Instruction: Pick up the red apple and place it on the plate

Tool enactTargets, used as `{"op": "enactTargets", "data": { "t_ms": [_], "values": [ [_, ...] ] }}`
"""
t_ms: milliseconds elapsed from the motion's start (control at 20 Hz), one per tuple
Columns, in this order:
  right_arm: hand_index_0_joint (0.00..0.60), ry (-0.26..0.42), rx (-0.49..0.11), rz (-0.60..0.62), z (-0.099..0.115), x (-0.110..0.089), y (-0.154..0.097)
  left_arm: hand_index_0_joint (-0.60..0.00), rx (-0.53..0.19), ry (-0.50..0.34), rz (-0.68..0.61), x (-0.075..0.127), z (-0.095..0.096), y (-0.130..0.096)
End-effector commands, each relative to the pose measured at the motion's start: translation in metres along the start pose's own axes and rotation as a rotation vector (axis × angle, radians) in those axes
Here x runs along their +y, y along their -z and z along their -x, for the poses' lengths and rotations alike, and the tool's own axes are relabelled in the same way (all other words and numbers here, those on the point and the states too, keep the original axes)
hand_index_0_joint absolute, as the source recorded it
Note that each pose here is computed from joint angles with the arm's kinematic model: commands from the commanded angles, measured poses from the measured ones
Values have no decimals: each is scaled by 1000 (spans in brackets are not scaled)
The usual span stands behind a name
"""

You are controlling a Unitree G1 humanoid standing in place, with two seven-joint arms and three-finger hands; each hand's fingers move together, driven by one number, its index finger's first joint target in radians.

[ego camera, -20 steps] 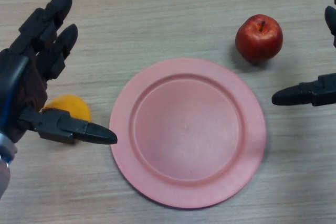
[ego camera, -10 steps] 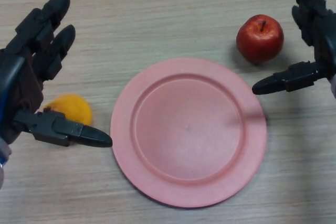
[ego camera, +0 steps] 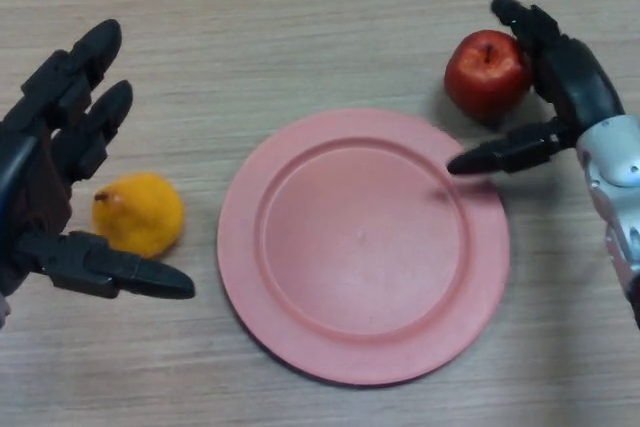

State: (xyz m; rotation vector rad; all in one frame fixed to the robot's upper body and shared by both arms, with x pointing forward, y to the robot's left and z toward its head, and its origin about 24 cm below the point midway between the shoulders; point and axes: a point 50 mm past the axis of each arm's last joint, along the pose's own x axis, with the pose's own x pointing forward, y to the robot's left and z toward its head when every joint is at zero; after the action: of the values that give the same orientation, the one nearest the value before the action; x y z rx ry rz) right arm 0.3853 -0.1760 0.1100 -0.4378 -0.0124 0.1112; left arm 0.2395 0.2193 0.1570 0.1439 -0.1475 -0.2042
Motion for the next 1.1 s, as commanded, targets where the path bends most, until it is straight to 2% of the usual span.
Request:
{"op": "enactTargets", "data": {
  "t_ms": [50, 150, 250, 350, 450, 500, 550, 600, 650, 800, 950, 1050, 1100],
  "values": [
    [600, 74, -111, -116, -14, -20, -42, 0, -225, -33, -92, 21, 13, -34],
    [600, 90, -99, -139, -18, -20, -45, 0, -225, -47, -92, 26, 15, -32],
    [600, 113, -120, -149, -19, -24, -49, 0, -228, -66, -100, 29, 16, -29],
    [600, 117, -145, -198, -18, -29, -65, 0, -229, -74, -125, 29, 17, -29],
    [600, 79, -192, -206, -10, -31, -85, 0, -227, -69, -149, 29, 18, -27],
    [600, 64, -268, -208, 0, -32, -98, 0, -223, -67, -153, 29, 18, -27],
    [600, 53, -277, -220, 5, -30, -100, 0, -223, -66, -155, 29, 18, -28],
    [600, 2, -285, -233, 19, -23, -104, 0, -228, -72, -168, 31, 16, -30],
    [600, -15, -302, -231, 25, -21, -108, 0, -230, -78, -175, 32, 15, -30],
    [600, -82, -289, -262, 58, -1, -108, 0, -233, -79, -182, 33, 9, -36],
    [600, -120, -246, -243, 76, 16, -99, 0, -256, -49, -215, 29, 6, -49],
    [600, -136, -243, -303, 87, 21, -99, 0, -255, -30, -180, 25, 10, -61],
    [600, -125, -237, -319, 93, 25, -97, 0, -287, -71, -130, 26, 13, -73]
  ]
}}
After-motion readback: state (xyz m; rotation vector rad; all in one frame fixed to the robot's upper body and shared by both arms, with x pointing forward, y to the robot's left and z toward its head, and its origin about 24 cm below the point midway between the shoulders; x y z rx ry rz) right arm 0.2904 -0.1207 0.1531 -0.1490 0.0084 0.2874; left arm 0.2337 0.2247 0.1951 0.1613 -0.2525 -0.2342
